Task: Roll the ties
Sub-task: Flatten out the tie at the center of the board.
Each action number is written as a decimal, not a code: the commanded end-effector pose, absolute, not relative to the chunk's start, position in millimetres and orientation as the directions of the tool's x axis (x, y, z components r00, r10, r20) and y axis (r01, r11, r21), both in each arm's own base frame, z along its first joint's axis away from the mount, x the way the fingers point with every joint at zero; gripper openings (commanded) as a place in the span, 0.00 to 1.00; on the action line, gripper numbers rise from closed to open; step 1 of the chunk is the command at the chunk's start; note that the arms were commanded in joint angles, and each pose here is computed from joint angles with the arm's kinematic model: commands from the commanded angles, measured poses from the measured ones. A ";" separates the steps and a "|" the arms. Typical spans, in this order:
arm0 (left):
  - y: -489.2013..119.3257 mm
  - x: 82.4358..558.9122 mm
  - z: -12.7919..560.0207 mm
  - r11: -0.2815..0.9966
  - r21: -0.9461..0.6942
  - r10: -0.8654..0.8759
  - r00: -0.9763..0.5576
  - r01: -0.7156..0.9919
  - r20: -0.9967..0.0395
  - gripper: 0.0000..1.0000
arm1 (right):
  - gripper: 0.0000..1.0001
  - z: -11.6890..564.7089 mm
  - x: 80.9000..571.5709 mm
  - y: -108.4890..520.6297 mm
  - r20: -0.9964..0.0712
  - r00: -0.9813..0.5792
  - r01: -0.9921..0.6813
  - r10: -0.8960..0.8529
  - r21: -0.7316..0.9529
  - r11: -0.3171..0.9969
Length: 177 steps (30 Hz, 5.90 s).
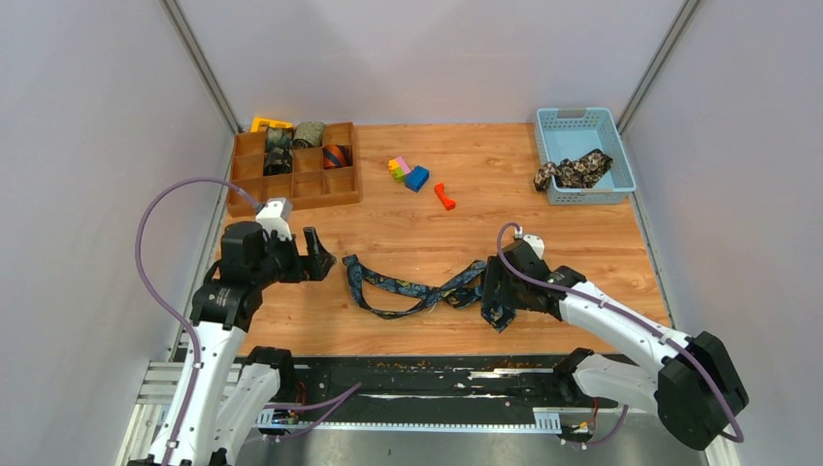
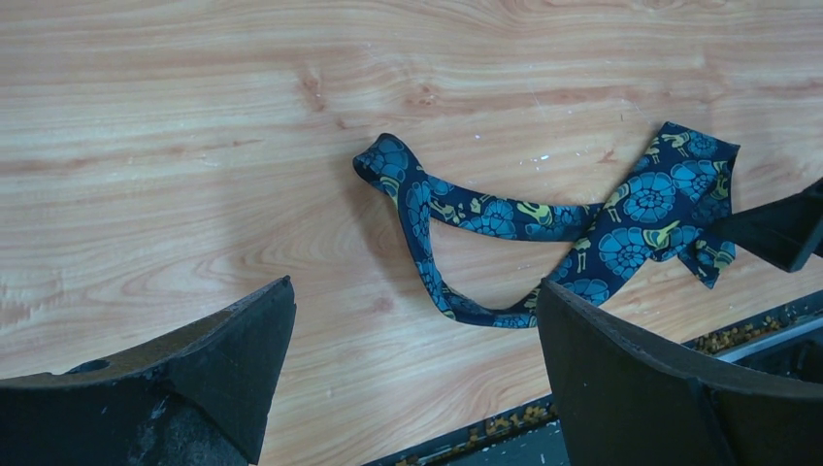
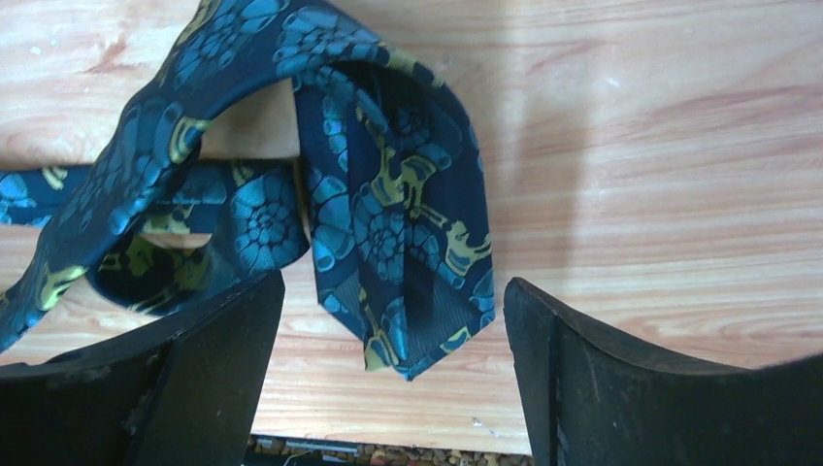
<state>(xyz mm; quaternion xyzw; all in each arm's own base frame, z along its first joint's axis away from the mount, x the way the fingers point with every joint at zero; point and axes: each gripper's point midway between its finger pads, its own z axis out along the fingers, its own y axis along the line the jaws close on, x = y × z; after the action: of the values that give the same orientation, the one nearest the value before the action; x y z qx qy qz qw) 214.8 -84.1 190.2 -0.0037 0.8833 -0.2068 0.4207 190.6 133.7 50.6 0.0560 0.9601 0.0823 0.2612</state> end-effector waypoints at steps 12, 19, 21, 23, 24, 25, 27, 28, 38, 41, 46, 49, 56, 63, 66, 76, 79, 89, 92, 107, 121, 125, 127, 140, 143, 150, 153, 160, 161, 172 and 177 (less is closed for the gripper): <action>-82.0 217.5 189.9 0.918 -0.349 -0.170 -0.610 0.187 -0.774 1.00 | 0.70 33.8 204.9 132.7 -0.407 -0.893 0.078 0.190 0.277 0.958; -81.8 217.5 189.9 0.918 -0.350 -0.174 -0.606 0.185 -0.776 1.00 | 0.51 23.3 201.3 136.1 -0.348 -0.917 0.090 0.196 0.297 0.951; -82.1 217.7 189.6 0.918 -0.351 -0.174 -0.606 0.186 -0.776 1.00 | 0.48 22.8 201.2 136.1 -0.346 -0.918 0.090 0.195 0.296 0.951; -82.0 217.8 188.7 0.918 -0.352 -0.175 -0.609 0.184 -0.774 1.00 | 0.44 22.6 201.3 136.4 -0.346 -0.918 0.090 0.196 0.298 0.950; -81.8 217.8 188.3 0.918 -0.352 -0.175 -0.610 0.183 -0.773 1.00 | 0.41 22.5 201.4 136.4 -0.348 -0.918 0.087 0.193 0.298 0.951; -82.2 218.0 188.4 0.918 -0.352 -0.174 -0.610 0.184 -0.773 1.00 | 0.36 22.6 201.6 136.6 -0.349 -0.917 0.085 0.192 0.299 0.950; -82.1 218.1 188.5 0.918 -0.352 -0.174 -0.609 0.184 -0.774 1.00 | 0.23 22.5 201.6 136.6 -0.347 -0.919 0.083 0.189 0.298 0.951; -82.0 218.0 188.6 0.918 -0.352 -0.175 -0.609 0.184 -0.774 1.00 | 0.16 22.7 201.9 136.5 -0.348 -0.918 0.083 0.189 0.298 0.951; -81.5 218.0 188.9 0.919 -0.350 -0.176 -0.604 0.183 -0.777 1.00 | 0.00 47.2 210.5 135.4 -0.377 -0.913 0.040 0.158 0.303 0.952; -81.1 217.8 189.4 0.919 -0.349 -0.177 -0.602 0.182 -0.779 1.00 | 0.00 65.3 216.2 121.4 -0.413 -0.901 0.040 0.131 0.223 0.974; -81.2 218.0 189.1 0.919 -0.350 -0.177 -0.601 0.183 -0.779 1.00 | 0.00 90.7 225.3 107.6 -0.431 -0.893 0.067 0.128 0.152 0.986; -82.4 218.3 188.3 0.917 -0.353 -0.175 -0.606 0.187 -0.776 1.00 | 0.00 99.6 235.7 94.5 -0.468 -0.870 0.129 0.156 0.089 0.988; -83.0 220.3 181.6 0.917 -0.361 -0.180 -0.630 0.172 -0.755 0.99 | 0.00 110.1 266.9 45.9 -0.530 -0.820 0.299 0.217 -0.074 0.951; -85.4 223.9 168.3 0.915 -0.380 -0.184 -0.701 0.133 -0.689 0.97 | 0.00 85.4 307.1 3.4 -0.477 -0.853 0.339 0.213 -0.195 0.920; -87.3 227.7 161.3 0.913 -0.394 -0.193 -0.739 0.106 -0.645 0.95 | 0.07 71.7 326.9 -8.2 -0.428 -0.872 0.345 0.237 -0.195 0.918; -105.5 240.5 153.0 0.940 -0.326 -0.113 -0.804 0.104 -0.583 0.90 | 0.78 121.8 362.2 9.6 -0.481 -0.854 0.263 0.197 -0.074 0.962; -125.5 236.3 155.1 0.936 -0.304 -0.048 -0.794 0.176 -0.606 0.88 | 0.79 139.8 344.5 25.1 -0.532 -0.820 0.240 0.208 0.009 0.971; -184.3 219.0 152.6 0.880 -0.048 0.276 -0.591 0.472 -0.758 0.88 | 0.77 123.3 276.0 82.9 -0.576 -0.756 0.120 0.311 0.344 0.931; -198.1 218.8 150.5 0.833 0.039 0.366 -0.497 0.551 -0.787 0.85 | 0.76 115.2 263.7 92.9 -0.567 -0.763 0.091 0.311 0.383 0.919; -274.9 189.2 89.1 0.329 0.226 0.762 -0.117 0.917 -0.637 0.83 | 0.76 102.3 240.1 108.0 -0.567 -0.782 0.007 0.257 0.405 0.914; -277.3 217.5 55.4 0.245 0.354 0.866 -0.039 0.903 -0.499 0.03 | 0.76 114.7 235.8 109.3 -0.589 -0.769 -0.025 0.246 0.413 0.910; -276.6 228.7 78.7 0.230 0.423 0.869 0.011 0.876 -0.495 0.00 | 0.76 116.0 234.7 110.0 -0.590 -0.769 -0.030 0.246 0.418 0.908; -276.0 232.6 89.1 0.216 0.451 0.872 0.036 0.866 -0.488 0.00 | 0.76 117.0 234.8 110.1 -0.594 -0.766 -0.033 0.246 0.418 0.908; -248.6 310.1 82.5 0.346 0.268 0.856 -0.185 0.899 -0.483 0.00 | 0.76 112.8 237.7 111.4 -0.581 -0.775 -0.025 0.247 0.420 0.907; -245.2 325.5 67.2 0.358 0.210 0.861 -0.235 0.910 -0.452 0.01 | 0.76 112.7 237.9 111.9 -0.580 -0.777 -0.026 0.246 0.420 0.907; -230.2 341.7 20.1 0.452 -0.005 0.828 -0.421 0.892 -0.369 0.20 | 0.76 111.4 236.2 111.5 -0.574 -0.782 -0.026 0.243 0.419 0.908; -224.0 349.2 13.1 0.510 -0.055 0.793 -0.493 0.859 -0.358 0.32 | 0.76 111.4 236.5 112.4 -0.572 -0.784 -0.027 0.241 0.420 0.907; -219.6 367.5 63.3 0.664 -0.033 0.650 -0.598 0.747 -0.469 0.93 | 0.77 120.2 243.0 116.0 -0.576 -0.782 -0.038 0.240 0.428 0.903; -218.2 366.9 74.0 0.686 -0.023 0.627 -0.607 0.727 -0.489 0.99 | 0.77 122.2 243.9 116.5 -0.580 -0.780 -0.044 0.235 0.426 0.904; -162.4 325.9 134.5 0.975 -0.154 -0.001 -0.693 0.159 -0.721 1.00 | 0.81 126.7 256.7 120.9 -0.585 -0.778 -0.042 0.230 0.414 0.909; -163.7 300.1 137.0 0.859 -0.501 -0.304 -0.687 0.100 -0.659 1.00 | 0.81 122.7 255.5 123.0 -0.581 -0.779 -0.032 0.238 0.415 0.909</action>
<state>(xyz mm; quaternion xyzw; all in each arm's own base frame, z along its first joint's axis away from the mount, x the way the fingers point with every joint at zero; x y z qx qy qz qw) 304.2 -156.8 128.5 0.0717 0.9095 -0.1487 0.3816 243.2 118.9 108.8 0.0517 0.9315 0.2002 0.2992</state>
